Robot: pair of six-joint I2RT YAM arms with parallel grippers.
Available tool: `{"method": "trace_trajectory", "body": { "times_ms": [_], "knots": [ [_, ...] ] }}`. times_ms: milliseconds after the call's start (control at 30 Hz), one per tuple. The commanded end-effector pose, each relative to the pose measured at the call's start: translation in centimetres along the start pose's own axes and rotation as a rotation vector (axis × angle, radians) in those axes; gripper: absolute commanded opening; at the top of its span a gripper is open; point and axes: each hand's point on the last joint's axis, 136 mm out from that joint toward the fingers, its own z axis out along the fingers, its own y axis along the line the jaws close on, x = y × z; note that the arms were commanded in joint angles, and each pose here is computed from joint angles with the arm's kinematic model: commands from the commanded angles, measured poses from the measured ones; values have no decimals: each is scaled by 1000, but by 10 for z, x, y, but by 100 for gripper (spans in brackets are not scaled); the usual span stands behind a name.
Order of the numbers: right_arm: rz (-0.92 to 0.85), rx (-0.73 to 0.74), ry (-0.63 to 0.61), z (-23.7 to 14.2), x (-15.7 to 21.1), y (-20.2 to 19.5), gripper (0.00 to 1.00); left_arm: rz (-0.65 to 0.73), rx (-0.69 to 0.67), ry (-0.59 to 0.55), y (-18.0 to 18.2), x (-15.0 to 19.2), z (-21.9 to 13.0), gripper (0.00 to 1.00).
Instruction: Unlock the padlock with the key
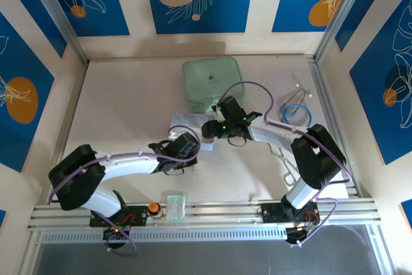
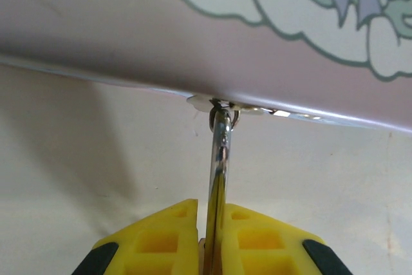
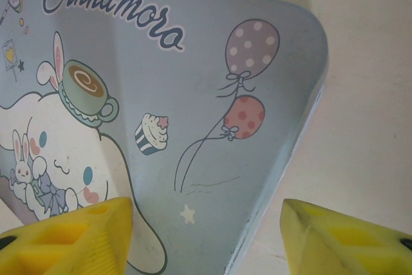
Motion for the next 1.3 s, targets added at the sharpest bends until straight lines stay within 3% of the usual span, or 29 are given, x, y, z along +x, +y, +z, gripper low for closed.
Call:
{"method": "trace_trajectory", "body": {
  "times_ms": [0, 233, 833, 1267],
  "knots": [
    [43, 110, 116, 12, 36, -35, 61, 63, -233, 59, 57, 13, 0, 9],
    [47, 103, 118, 14, 37, -34, 61, 162, -342, 44, 66, 4, -5, 12],
    [63, 94, 132, 19, 40, -35, 60, 180, -339, 71, 58, 14, 11, 26],
    [62, 91, 135, 21, 40, -34, 60, 287, -453, 34, 58, 12, 2, 27]
  ]
}}
